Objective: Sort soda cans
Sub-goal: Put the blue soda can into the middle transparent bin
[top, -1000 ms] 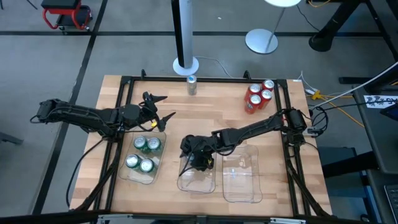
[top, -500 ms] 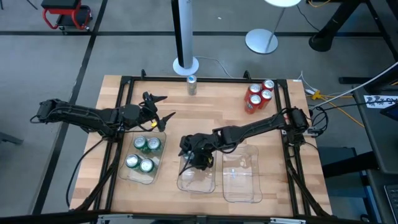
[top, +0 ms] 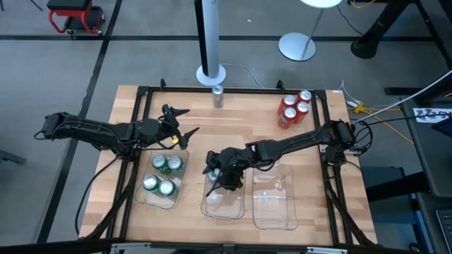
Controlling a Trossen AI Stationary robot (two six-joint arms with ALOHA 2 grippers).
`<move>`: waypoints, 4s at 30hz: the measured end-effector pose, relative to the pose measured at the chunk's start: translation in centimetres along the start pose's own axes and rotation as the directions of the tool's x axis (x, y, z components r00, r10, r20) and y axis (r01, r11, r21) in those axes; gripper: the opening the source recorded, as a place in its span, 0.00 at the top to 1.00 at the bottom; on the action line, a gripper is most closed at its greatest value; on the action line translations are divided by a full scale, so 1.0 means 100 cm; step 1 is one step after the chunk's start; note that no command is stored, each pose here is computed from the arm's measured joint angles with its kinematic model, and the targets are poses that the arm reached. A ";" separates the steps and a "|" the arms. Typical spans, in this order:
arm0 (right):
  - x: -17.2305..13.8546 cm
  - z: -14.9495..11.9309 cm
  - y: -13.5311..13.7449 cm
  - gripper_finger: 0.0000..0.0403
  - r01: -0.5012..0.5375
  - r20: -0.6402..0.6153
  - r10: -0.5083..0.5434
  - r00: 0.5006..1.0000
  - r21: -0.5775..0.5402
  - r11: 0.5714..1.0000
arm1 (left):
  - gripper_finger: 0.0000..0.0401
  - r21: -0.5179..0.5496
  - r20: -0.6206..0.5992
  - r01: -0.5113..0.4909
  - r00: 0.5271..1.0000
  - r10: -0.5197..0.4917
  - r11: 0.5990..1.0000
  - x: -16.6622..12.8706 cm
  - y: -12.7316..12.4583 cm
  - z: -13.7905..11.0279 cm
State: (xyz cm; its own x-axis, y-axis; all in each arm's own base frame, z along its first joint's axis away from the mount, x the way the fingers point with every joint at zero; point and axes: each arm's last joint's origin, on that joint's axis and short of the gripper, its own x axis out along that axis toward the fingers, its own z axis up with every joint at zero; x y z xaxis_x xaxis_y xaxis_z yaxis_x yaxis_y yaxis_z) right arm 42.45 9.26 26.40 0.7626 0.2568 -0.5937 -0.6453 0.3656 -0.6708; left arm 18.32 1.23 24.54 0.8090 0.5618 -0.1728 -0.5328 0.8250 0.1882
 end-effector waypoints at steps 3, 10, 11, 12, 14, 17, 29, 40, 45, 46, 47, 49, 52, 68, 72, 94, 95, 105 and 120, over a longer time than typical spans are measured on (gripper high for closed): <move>-0.011 0.004 -0.004 0.23 0.017 0.002 -0.017 1.000 -0.002 1.000 | 0.03 0.000 0.000 0.000 1.000 0.000 1.000 0.000 0.000 0.000; -0.033 0.009 -0.015 0.23 0.070 0.019 -0.070 0.997 -0.029 0.997 | 0.03 -0.004 0.000 0.000 1.000 0.000 1.000 0.000 0.000 0.000; -0.037 0.008 -0.017 0.23 0.077 0.017 -0.076 0.997 -0.027 0.997 | 0.03 -0.004 0.000 0.000 1.000 0.000 1.000 0.000 0.000 0.000; -0.042 0.007 -0.020 0.23 0.090 0.010 -0.089 0.996 -0.026 0.996 | 0.03 -0.004 0.000 0.000 1.000 0.000 1.000 0.000 0.000 0.000; -0.055 0.006 -0.027 0.23 0.139 -0.016 -0.139 0.990 -0.026 0.990 | 0.03 -0.004 0.000 0.000 1.000 0.000 1.000 0.000 0.000 0.000; -0.073 0.004 -0.036 0.23 0.216 -0.080 -0.217 0.973 -0.019 0.976 | 0.03 -0.005 0.000 0.000 1.000 0.000 1.000 0.000 0.000 0.000; -0.104 0.003 -0.051 0.23 0.316 -0.219 -0.386 0.896 -0.296 0.902 | 0.03 0.000 0.001 0.000 1.000 0.000 1.000 0.000 0.000 0.000; -0.131 -0.039 -0.089 0.03 0.395 -0.403 -0.492 0.772 -0.302 0.868 | 0.03 0.000 0.002 0.000 1.000 0.000 1.000 0.000 0.000 0.000; -0.146 -0.081 -0.105 0.05 0.445 -0.456 -0.492 0.742 -0.215 0.870 | 0.03 0.000 0.002 0.000 1.000 0.000 1.000 0.000 0.000 0.000; -0.150 -0.090 -0.107 0.06 0.455 -0.460 -0.491 0.740 -0.196 0.869 | 0.03 0.000 0.002 0.000 1.000 0.000 1.000 0.000 0.000 0.000; -0.151 -0.100 -0.110 0.06 0.463 -0.469 -0.487 0.737 -0.174 0.869 | 0.03 0.000 0.002 0.000 1.000 0.000 1.000 0.000 0.000 0.000; -0.156 -0.118 -0.114 0.06 0.480 -0.485 -0.481 0.731 -0.135 0.867 | 0.03 0.000 0.001 0.000 1.000 0.000 1.000 0.000 0.000 0.000; -0.156 -0.145 -0.117 0.03 0.487 -0.505 -0.461 0.729 -0.091 0.869 | 0.03 -0.001 0.002 0.000 1.000 0.000 1.000 0.000 0.000 0.000; -0.133 -0.245 -0.137 0.03 0.643 -0.469 -0.567 0.677 0.002 0.766 | 0.03 0.010 0.007 -0.001 1.000 0.001 1.000 0.000 0.000 0.001; -0.124 -0.268 -0.135 0.03 0.621 -0.376 -0.527 0.762 0.194 0.759 | 0.03 0.011 0.007 -0.001 1.000 0.001 1.000 0.000 0.000 0.001; -0.090 -0.298 -0.107 0.03 0.419 -0.416 -0.253 0.873 0.378 0.825 | 0.03 -0.015 0.000 0.000 1.000 0.000 1.000 0.000 0.000 0.000; -0.090 -0.298 -0.107 0.03 0.414 -0.407 -0.249 0.879 0.388 0.823 | 0.03 -0.015 0.000 0.000 1.000 0.000 1.000 0.000 0.000 0.000; -0.087 -0.303 -0.102 0.03 0.415 -0.444 -0.214 0.870 0.425 0.805 | 0.03 -0.016 0.001 0.000 1.000 0.000 1.000 0.000 0.000 0.000; -0.066 -0.320 -0.092 0.03 0.419 -0.472 -0.187 0.862 0.453 0.787 | 0.03 -0.016 0.001 0.000 1.000 0.000 1.000 0.000 0.000 0.000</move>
State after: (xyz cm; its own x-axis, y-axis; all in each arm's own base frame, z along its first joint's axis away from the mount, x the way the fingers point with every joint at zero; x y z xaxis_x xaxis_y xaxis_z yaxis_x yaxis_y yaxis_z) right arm 41.94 -24.44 22.23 0.7567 -0.2692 -0.5958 -0.1678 0.8008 -0.5749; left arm 18.33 1.24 24.55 0.8092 0.5620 -0.1714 -0.5369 0.8258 0.1728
